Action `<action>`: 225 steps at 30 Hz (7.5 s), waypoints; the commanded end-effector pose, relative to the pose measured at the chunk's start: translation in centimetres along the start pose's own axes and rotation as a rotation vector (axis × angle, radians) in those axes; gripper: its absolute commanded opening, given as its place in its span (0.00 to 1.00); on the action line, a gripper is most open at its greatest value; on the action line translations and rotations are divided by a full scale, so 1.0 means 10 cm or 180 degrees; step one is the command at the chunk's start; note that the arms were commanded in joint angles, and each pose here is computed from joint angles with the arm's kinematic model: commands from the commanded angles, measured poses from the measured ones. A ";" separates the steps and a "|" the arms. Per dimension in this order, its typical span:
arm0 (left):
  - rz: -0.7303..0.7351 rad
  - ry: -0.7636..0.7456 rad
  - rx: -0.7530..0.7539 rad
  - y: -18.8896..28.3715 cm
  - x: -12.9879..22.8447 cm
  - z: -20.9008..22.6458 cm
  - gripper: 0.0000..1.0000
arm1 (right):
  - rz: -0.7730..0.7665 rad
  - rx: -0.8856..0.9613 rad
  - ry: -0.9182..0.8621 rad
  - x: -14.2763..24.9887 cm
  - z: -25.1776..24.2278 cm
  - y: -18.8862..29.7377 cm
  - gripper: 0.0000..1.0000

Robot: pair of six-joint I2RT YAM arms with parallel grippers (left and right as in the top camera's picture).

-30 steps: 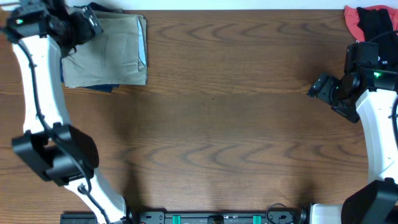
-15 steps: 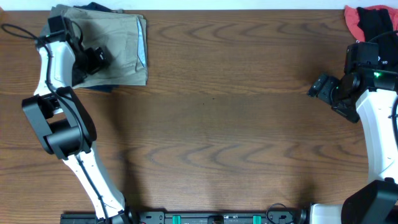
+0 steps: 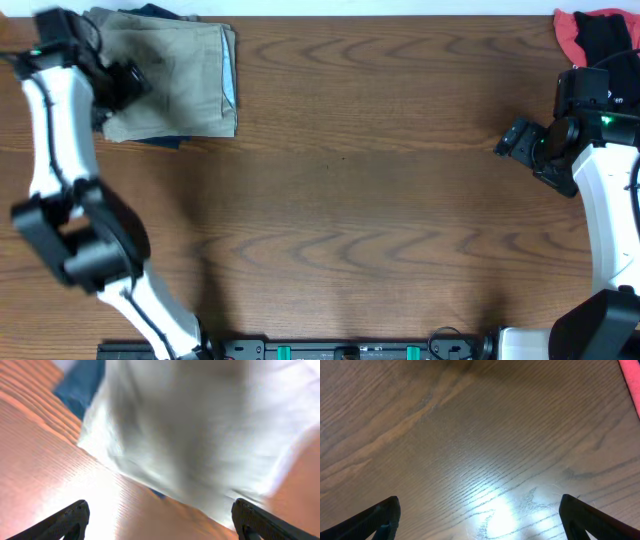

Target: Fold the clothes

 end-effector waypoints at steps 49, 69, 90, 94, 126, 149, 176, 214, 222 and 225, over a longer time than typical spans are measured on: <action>-0.0731 -0.0707 0.1362 3.07 2.71 0.08 0.98 | -0.0055 0.0002 0.0014 -0.02 -0.01 0.05 0.99; -0.0866 -0.1332 0.1517 2.78 2.76 0.01 0.98 | -0.0055 0.0002 0.0014 -0.02 -0.01 0.05 0.99; -0.2183 -0.2087 0.1962 1.41 2.84 -0.21 0.98 | -0.0055 0.0002 0.0014 -0.02 -0.01 0.05 0.99; -0.2509 -0.2016 0.1907 1.22 2.84 -0.14 0.98 | -0.0055 0.0002 0.0014 -0.02 -0.01 0.05 0.99; -0.2891 -0.1585 0.1233 0.50 2.78 0.25 0.98 | -0.0055 0.0002 0.0014 -0.02 -0.01 0.05 0.99; -0.2884 -0.1585 0.1231 0.49 2.78 0.25 0.98 | -0.0055 0.0002 0.0014 -0.02 -0.01 0.05 0.99; -0.2884 -0.1585 0.1231 0.49 2.78 0.25 0.98 | -0.0918 -0.0545 0.0116 0.13 0.03 1.03 0.99; -0.2884 -0.1585 0.1231 0.49 2.78 0.25 0.98 | -0.3078 -0.2198 0.0489 1.33 -0.26 0.86 0.99; -0.2884 -0.1585 0.1231 0.49 2.78 0.25 0.98 | -0.3080 -0.2146 0.0415 1.31 -0.25 0.51 0.99; -0.2884 -0.1585 0.1231 0.49 2.78 0.25 0.98 | -0.3030 -0.2112 0.0423 1.32 -0.25 0.43 0.99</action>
Point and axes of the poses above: each gripper's point midway between its finger pads, its own y axis back along the fingers, its own z axis along the line the jaws close on, x = y × z, the point moved 4 cm from there along y, back along the fingers, and after that the axes turned 1 degree about -y, right-handed, at the moved point
